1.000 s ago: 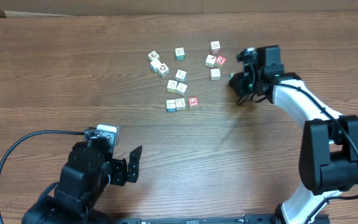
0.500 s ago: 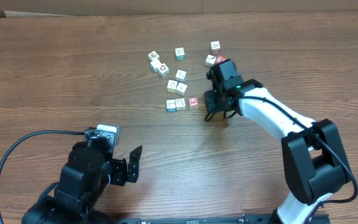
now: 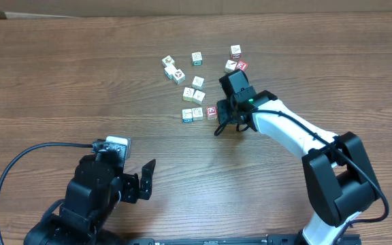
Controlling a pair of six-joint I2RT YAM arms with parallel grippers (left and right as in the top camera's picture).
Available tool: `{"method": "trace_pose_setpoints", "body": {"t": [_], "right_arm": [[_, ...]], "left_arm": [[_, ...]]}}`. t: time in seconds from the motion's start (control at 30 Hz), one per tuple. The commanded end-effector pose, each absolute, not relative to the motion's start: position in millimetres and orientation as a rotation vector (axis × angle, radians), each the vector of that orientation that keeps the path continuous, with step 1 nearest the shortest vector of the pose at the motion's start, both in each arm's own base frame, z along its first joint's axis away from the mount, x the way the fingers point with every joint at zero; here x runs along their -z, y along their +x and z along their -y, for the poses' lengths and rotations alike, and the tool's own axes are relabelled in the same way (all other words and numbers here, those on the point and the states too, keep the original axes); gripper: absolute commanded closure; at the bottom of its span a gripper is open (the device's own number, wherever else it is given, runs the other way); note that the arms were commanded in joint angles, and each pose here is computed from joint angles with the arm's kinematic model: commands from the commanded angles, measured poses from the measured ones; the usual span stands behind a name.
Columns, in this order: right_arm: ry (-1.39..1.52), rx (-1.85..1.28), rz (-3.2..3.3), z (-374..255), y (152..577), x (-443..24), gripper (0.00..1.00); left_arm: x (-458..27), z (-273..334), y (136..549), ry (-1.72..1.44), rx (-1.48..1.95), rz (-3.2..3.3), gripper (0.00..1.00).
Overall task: Form a horizontal line
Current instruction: 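Carry the cow block left and lower it beside the red block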
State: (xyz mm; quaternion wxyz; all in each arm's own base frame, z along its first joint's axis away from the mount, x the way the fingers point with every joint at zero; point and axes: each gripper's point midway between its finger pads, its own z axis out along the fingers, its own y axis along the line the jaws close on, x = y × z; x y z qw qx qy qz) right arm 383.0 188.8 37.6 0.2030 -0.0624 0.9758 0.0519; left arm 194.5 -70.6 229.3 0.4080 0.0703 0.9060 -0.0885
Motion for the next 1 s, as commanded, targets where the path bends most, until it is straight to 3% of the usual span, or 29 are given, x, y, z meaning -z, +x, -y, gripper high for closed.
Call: {"method": "trace_pose_setpoints", "body": {"t": [0.0,0.97], "right_arm": [[-0.1,-0.124,-2.677,-186,388,-49,0.7],[-0.109,-0.113,-2.695,-192,395,-18,0.7]], "left_arm": [[-229,69,194,0.161,0.22,-2.278,0.01],[-229,69,194,0.161,0.22,-2.278,0.0]]}}
